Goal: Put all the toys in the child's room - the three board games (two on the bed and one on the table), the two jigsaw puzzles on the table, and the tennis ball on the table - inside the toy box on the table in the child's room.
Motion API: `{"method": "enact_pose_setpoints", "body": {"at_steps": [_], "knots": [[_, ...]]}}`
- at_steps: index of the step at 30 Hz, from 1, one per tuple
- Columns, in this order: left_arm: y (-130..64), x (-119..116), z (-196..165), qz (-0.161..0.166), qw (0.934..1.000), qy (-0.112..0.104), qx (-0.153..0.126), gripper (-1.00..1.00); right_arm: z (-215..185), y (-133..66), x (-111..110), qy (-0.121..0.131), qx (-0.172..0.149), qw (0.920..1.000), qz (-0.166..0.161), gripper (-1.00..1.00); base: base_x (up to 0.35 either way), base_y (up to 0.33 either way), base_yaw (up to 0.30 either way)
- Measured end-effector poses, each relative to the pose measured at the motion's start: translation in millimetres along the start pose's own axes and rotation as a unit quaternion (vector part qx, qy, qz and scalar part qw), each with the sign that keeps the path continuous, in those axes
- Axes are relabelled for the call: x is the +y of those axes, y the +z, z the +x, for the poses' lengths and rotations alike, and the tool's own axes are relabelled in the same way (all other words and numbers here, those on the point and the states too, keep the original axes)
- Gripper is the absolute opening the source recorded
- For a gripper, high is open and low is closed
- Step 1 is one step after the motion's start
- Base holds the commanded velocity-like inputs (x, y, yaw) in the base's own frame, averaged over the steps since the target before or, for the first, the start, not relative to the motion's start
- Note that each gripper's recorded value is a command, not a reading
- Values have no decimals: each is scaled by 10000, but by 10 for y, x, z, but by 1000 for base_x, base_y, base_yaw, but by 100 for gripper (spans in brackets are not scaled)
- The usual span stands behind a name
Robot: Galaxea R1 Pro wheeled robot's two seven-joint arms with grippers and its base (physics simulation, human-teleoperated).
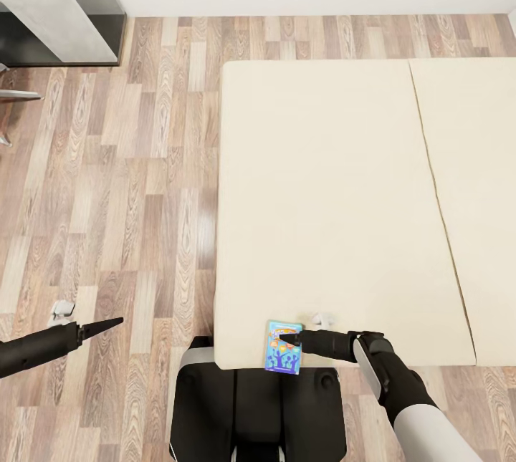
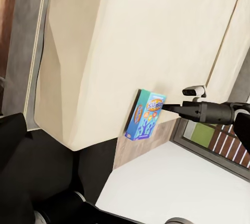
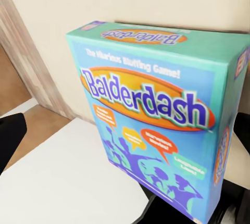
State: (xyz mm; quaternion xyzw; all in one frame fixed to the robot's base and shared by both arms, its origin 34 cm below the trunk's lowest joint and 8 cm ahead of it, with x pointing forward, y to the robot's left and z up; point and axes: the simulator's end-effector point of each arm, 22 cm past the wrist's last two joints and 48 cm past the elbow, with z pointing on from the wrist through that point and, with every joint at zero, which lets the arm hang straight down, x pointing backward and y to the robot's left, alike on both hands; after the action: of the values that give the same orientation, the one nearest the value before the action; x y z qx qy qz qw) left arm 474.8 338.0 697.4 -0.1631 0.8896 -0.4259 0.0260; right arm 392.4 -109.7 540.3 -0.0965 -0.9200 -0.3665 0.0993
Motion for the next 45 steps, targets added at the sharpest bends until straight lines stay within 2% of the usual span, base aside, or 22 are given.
{"method": "enact_pose_setpoints", "body": {"at_steps": [45], "knots": [[-1,0,-2,0,10000,1,-3,100,0,2,2,-1,0,10000,-2,100,0,32,0]]}}
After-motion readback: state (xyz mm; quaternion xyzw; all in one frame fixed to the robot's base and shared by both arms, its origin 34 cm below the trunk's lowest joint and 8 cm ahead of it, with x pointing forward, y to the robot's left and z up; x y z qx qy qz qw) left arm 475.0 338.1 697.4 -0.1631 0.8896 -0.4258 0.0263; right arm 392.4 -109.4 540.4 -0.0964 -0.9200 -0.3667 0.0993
